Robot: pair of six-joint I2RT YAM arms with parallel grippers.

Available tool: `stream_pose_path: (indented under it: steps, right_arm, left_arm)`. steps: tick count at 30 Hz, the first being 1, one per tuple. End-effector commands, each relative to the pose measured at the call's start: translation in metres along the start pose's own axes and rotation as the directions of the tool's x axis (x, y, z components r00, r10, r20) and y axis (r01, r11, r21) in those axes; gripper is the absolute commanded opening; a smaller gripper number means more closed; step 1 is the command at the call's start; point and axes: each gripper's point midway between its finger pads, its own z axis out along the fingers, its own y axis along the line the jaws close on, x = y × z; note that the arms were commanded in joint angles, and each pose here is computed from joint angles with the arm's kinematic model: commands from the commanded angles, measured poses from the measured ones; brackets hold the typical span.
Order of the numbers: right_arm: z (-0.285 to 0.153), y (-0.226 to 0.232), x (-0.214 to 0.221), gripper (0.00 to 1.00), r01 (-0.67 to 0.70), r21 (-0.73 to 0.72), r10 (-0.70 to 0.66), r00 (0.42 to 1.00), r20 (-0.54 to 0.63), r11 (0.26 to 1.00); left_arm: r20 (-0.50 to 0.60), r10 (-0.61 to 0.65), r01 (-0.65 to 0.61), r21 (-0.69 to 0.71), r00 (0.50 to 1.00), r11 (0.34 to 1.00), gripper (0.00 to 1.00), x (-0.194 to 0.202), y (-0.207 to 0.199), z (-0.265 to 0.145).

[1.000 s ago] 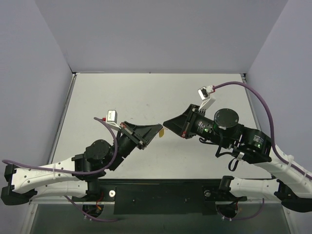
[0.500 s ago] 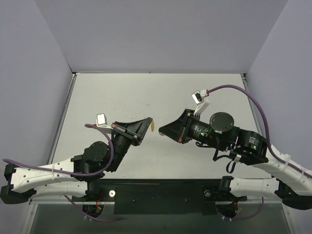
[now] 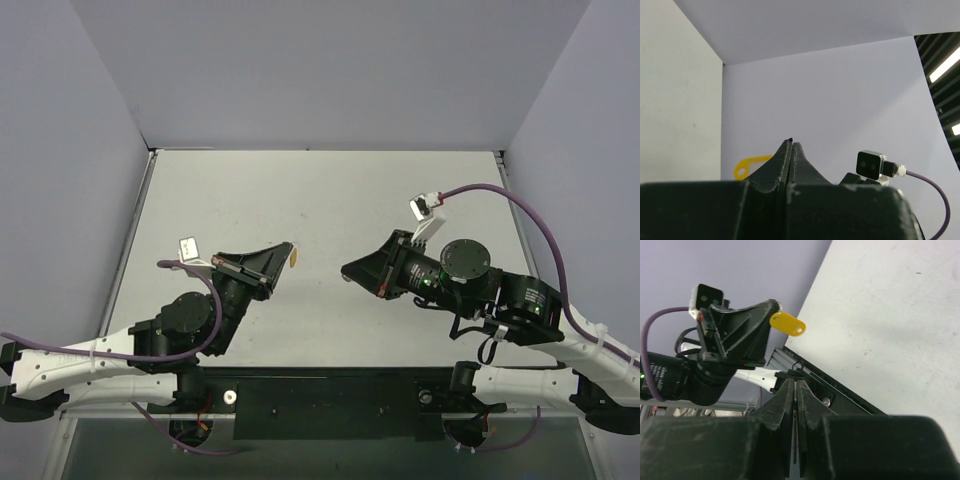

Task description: Remove the keys from the keyring

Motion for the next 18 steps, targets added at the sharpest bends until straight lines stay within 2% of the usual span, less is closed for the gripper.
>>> stream_pose_path:
  steps: [1, 6, 10, 13, 14, 18]
  right_arm:
    - [-0.014, -0.038, -0.009, 0.00, 0.021, 0.167, -0.032, 0.997, 0.066, 0.986]
    - [-0.029, -0.086, -0.003, 0.00, 0.085, 0.374, -0.107, 0.993, 0.039, 0.923]
    - [-0.035, -0.108, -0.003, 0.00, 0.143, 0.470, -0.169, 0.986, 0.012, 0.871]
    - [-0.034, -0.119, 0.001, 0.00, 0.191, 0.516, -0.206, 0.978, -0.028, 0.835]
    - [-0.031, -0.122, 0.002, 0.00, 0.204, 0.530, -0.216, 0.976, -0.041, 0.823]
    - [-0.024, -0.133, 0.007, 0.00, 0.253, 0.567, -0.245, 0.965, -0.092, 0.784]
  left_arm:
    - [0.072, 0.123, -0.118, -0.074, 0.990, 0.990, 0.00, -0.028, 0.014, -0.005]
    - [0.075, 0.359, -0.342, -0.177, 0.930, 0.923, 0.00, -0.051, 0.044, -0.011]
    - [0.033, 0.542, -0.517, -0.255, 0.840, 0.817, 0.00, -0.068, 0.060, 0.001]
    - [-0.121, 0.642, -0.647, -0.279, 0.757, 0.710, 0.00, -0.062, 0.077, 0.019]
    - [-0.197, 0.643, -0.670, -0.291, 0.740, 0.683, 0.00, -0.060, 0.091, 0.023]
    - [-0.355, 0.642, -0.733, -0.365, 0.680, 0.575, 0.00, -0.064, 0.135, 0.037]
